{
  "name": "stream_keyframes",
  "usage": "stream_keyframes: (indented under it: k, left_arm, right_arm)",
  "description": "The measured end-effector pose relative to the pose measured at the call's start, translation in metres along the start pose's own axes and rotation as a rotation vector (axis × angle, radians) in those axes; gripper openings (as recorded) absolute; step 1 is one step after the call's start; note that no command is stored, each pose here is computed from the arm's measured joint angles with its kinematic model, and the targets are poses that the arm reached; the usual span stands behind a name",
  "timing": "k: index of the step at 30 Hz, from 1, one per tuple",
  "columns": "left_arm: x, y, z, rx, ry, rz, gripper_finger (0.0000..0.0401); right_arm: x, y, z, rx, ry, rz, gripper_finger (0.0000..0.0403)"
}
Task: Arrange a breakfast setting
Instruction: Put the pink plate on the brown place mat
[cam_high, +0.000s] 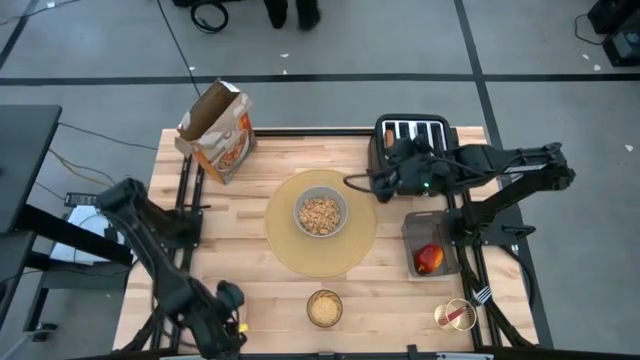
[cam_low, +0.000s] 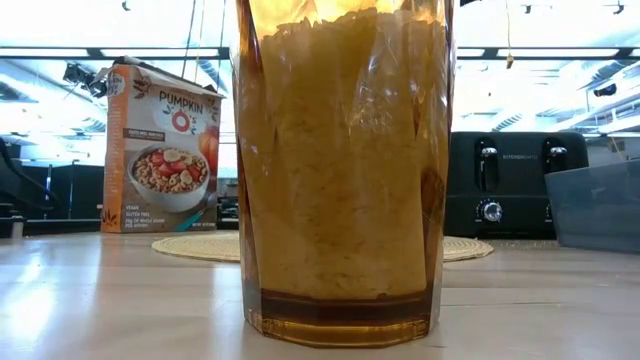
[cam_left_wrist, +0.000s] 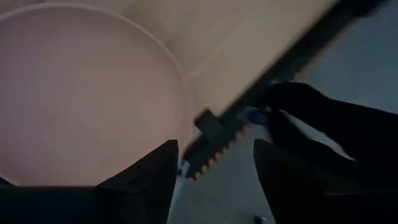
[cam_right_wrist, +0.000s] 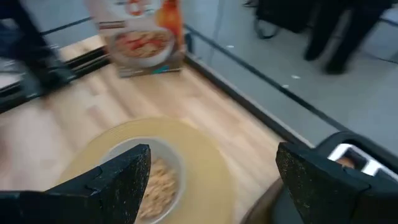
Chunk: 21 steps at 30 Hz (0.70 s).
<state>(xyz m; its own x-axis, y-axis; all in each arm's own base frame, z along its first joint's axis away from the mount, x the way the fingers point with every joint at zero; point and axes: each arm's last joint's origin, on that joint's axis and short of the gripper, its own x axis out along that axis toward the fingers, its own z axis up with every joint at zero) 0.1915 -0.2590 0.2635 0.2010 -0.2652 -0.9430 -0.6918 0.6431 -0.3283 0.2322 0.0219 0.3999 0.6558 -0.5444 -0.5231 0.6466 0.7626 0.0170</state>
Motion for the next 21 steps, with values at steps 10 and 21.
stream_keyframes:
  k: [10, 21]
  left_arm:
    - [0.070, -0.008, -0.002, 0.007, -0.030, 0.150, 0.0192]
    - [0.116, -0.008, -0.004, -0.073, -0.048, 0.218, 0.0192]
  right_arm:
    - [-0.046, 0.017, -0.013, 0.127, -0.011, 0.239, 0.0348]
    - [-0.069, 0.038, -0.016, 0.248, -0.083, 0.369, 0.0348]
